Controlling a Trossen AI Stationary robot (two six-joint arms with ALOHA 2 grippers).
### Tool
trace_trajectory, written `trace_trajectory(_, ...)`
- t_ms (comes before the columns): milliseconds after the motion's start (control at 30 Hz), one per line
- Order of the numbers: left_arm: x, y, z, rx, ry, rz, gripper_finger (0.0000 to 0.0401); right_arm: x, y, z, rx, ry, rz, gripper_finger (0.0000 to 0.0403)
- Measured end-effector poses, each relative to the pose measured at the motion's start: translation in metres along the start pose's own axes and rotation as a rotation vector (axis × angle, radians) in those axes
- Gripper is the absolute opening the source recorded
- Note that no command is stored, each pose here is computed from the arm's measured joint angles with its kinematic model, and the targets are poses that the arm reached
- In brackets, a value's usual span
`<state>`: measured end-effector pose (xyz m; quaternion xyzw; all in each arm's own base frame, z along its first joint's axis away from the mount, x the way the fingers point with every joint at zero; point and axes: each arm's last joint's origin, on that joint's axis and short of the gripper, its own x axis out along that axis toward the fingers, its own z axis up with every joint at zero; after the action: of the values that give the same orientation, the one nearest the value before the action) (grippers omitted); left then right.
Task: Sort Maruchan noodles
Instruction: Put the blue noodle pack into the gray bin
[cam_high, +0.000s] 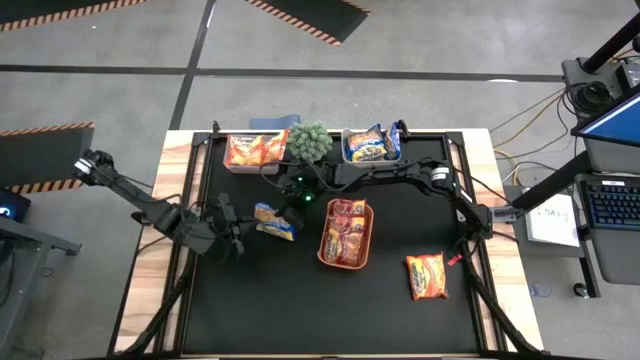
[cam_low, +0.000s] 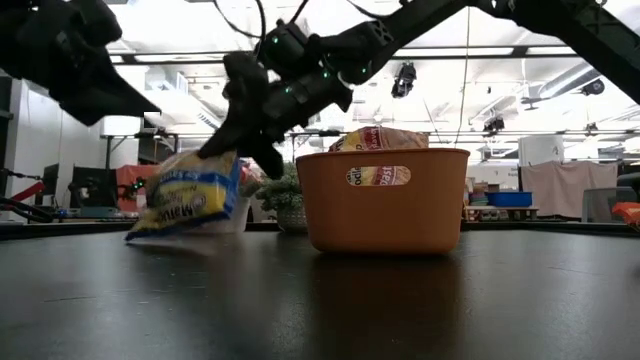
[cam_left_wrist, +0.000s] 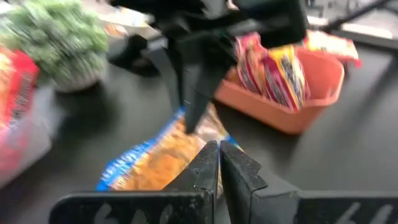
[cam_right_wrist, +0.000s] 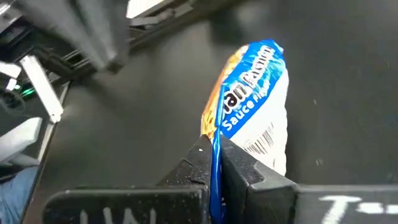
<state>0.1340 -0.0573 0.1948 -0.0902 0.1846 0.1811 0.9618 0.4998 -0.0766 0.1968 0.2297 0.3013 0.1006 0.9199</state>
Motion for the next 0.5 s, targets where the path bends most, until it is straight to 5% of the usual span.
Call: trace_trajectory(500,-0.009,0.007,0.009,-0.041,-0.078,0.015,0.0000,-0.094,0.041,0.037,-0.133,0.021,-0.106,0.0008)
